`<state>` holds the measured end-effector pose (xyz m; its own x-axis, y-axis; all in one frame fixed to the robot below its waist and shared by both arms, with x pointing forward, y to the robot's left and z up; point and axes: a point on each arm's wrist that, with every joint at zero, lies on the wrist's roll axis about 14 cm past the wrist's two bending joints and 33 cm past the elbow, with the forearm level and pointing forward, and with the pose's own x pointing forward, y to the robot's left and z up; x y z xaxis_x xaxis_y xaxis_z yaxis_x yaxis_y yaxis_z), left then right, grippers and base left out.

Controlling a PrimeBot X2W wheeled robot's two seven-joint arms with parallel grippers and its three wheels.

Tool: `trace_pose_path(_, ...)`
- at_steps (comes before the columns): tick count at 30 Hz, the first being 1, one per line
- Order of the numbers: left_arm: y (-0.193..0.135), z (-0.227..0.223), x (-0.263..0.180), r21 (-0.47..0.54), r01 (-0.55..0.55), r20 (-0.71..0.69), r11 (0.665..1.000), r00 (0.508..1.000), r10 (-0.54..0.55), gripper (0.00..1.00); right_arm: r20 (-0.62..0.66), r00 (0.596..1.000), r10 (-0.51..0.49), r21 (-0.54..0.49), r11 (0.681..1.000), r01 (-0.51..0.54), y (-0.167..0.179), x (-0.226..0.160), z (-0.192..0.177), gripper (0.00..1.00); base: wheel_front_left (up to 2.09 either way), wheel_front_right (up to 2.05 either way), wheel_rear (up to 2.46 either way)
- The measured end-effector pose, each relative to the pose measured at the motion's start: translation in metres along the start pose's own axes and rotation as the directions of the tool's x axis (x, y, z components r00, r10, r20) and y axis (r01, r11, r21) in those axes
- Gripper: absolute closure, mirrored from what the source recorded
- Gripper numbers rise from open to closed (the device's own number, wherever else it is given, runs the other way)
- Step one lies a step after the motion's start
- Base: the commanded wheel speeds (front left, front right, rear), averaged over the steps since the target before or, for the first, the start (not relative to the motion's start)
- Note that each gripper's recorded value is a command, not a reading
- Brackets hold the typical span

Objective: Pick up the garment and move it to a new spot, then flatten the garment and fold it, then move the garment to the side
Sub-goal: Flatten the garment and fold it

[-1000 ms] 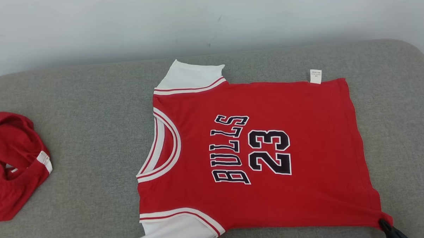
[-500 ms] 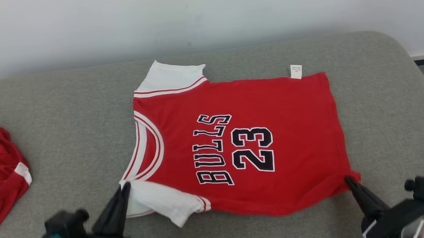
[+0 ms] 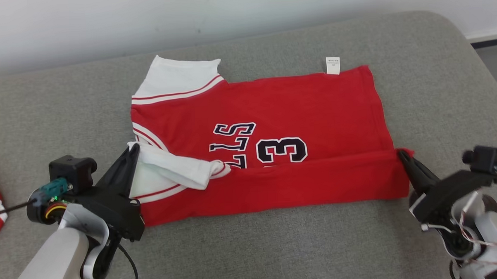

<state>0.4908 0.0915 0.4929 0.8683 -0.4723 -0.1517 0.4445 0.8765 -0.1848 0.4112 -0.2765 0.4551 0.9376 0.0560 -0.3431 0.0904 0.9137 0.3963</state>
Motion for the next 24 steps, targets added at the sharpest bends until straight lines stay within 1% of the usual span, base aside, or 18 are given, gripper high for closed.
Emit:
trace_pose_path(3,0.004,-0.009,0.008,0.011,-0.004,-0.031,1.0,1.0,0.004,1.0,-0.001,1.0,0.001,-0.006,1.0,-0.001,0.002,0.009,0.002,1.0,0.0,0.0,0.0)
trace_pose_path(7,0.012,-0.025,0.018,0.035,-0.01,-0.07,0.999,0.997,0.012,1.0,-0.005,1.0,-0.022,-0.007,1.0,0.022,-0.004,0.019,0.0,1.0,0.0,0.0,0.0)
trace_pose_path(8,0.011,-0.028,0.02,0.032,-0.007,-0.075,0.999,0.997,0.009,1.0,-0.009,1.0,-0.028,-0.001,1.0,0.028,-0.006,0.02,-0.003,0.87,0.0,0.0,0.0)
trace_pose_path(9,0.011,-0.03,0.021,0.032,-0.006,-0.079,0.999,0.997,0.008,0.89,-0.01,0.999,-0.031,0.0,1.0,0.031,-0.006,0.02,-0.005,0.15,0.0,0.0,0.0)
trace_pose_path(10,0.01,-0.029,0.021,0.034,-0.006,-0.064,0.999,0.998,0.008,0.56,-0.006,0.999,-0.033,0.001,0.999,0.033,-0.007,0.02,-0.005,0.0,0.0,0.0,0.0)
trace_pose_path(11,0.01,-0.027,0.022,0.033,-0.009,-0.05,0.999,0.999,0.011,0.05,0.003,0.999,-0.033,0.006,0.999,0.033,-0.008,0.02,-0.004,0.0,0.0,0.0,0.0)
trace_pose_path(12,0.01,-0.025,0.021,0.031,-0.014,-0.035,0.999,0.999,0.016,0.0,0.015,0.999,-0.031,0.007,1.0,0.03,-0.008,0.02,-0.002,0.0,0.0,0.0,0.0)
trace_pose_path(14,0.01,-0.018,0.019,0.021,-0.023,0.001,1.0,1.0,0.023,0.0,0.05,0.998,-0.027,0.031,0.999,0.026,-0.007,0.018,0.005,0.0,0.0,0.0,0.0)
trace_pose_path(16,0.01,-0.011,0.015,0.012,-0.035,0.042,0.999,0.999,0.034,0.0,0.066,0.998,-0.018,0.026,1.0,0.016,-0.006,0.014,0.007,0.0,0.0,0.0,0.0)
trace_pose_path(19,0.009,-0.015,0.005,0.006,-0.047,0.052,0.999,0.998,0.047,0.0,0.083,0.996,-0.014,0.028,1.0,0.012,-0.008,0.007,0.007,0.0,0.0,0.0,0.0)
trace_pose_path(23,0.013,-0.014,-0.009,-0.009,-0.089,0.084,0.996,0.992,0.089,0.0,0.09,0.996,-0.006,0.015,1.0,0.005,-0.008,0.0,0.0,0.0,0.0,0.0,0.0)
trace_pose_path(24,0.016,-0.015,-0.017,-0.027,-0.117,0.097,0.993,0.988,0.119,0.0,0.093,0.996,-0.003,0.015,1.0,0.001,-0.008,-0.003,-0.004,0.0,0.0,0.0,0.0)
